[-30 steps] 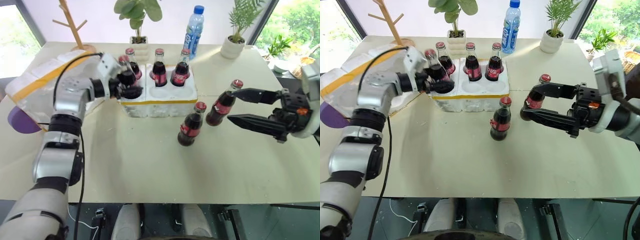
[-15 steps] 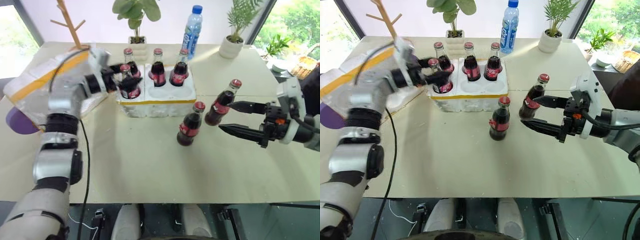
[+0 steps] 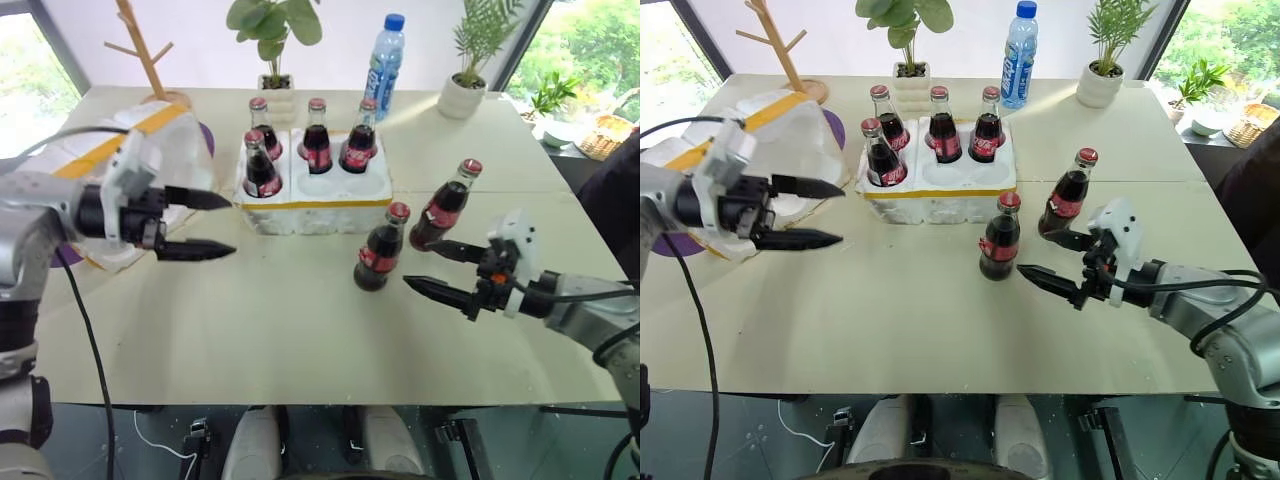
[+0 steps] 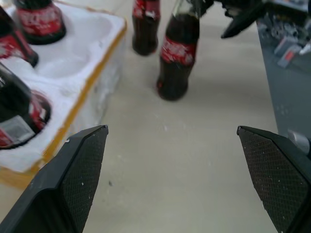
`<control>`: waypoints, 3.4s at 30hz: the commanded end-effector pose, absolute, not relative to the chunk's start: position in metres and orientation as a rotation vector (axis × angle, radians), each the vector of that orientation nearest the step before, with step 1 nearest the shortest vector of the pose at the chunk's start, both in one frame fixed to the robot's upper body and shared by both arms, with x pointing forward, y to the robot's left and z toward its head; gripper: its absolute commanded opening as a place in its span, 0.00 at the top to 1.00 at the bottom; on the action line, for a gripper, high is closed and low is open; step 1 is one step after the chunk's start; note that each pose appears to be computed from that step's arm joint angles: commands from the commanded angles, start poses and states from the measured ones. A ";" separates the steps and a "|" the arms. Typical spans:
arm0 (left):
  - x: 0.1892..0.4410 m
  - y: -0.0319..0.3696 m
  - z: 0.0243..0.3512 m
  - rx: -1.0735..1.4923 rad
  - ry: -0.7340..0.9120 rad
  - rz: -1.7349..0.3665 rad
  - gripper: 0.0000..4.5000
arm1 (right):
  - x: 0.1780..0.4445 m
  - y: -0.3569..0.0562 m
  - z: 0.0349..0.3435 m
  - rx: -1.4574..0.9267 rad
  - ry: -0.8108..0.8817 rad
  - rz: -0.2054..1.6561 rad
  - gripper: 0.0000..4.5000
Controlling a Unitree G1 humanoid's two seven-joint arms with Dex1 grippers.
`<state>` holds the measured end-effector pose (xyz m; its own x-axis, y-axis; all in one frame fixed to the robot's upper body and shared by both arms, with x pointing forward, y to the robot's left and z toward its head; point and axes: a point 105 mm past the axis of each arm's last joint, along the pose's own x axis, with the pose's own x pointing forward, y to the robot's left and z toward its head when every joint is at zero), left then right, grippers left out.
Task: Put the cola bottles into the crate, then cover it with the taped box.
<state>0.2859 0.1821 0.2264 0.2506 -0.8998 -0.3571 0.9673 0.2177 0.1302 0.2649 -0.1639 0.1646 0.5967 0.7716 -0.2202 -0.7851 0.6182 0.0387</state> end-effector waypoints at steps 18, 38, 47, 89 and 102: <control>0.289 0.172 0.240 0.350 0.127 -1.259 0.00 | 0.310 -0.106 0.166 -0.016 0.098 0.994 0.37; 0.305 0.187 0.259 0.253 0.018 -1.106 0.00 | 0.387 -0.016 0.316 -0.124 -0.268 1.092 0.36; 0.305 0.190 0.258 0.263 0.010 -1.072 0.00 | 0.405 0.000 0.282 -0.244 -0.193 1.045 0.36; 0.324 0.153 0.253 0.244 -0.017 -1.232 0.00 | 0.294 -0.104 0.250 -0.028 0.096 0.935 0.01; 0.328 0.130 0.255 0.265 -0.027 -1.367 0.00 | 0.256 -0.223 0.187 -0.103 0.342 0.417 0.01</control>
<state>0.3322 0.1347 0.2425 0.2310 -0.9625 -0.1426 0.9657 0.2089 0.1542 0.2503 -0.2126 0.1764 0.7980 0.4445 -0.4069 -0.4641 0.8840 0.0557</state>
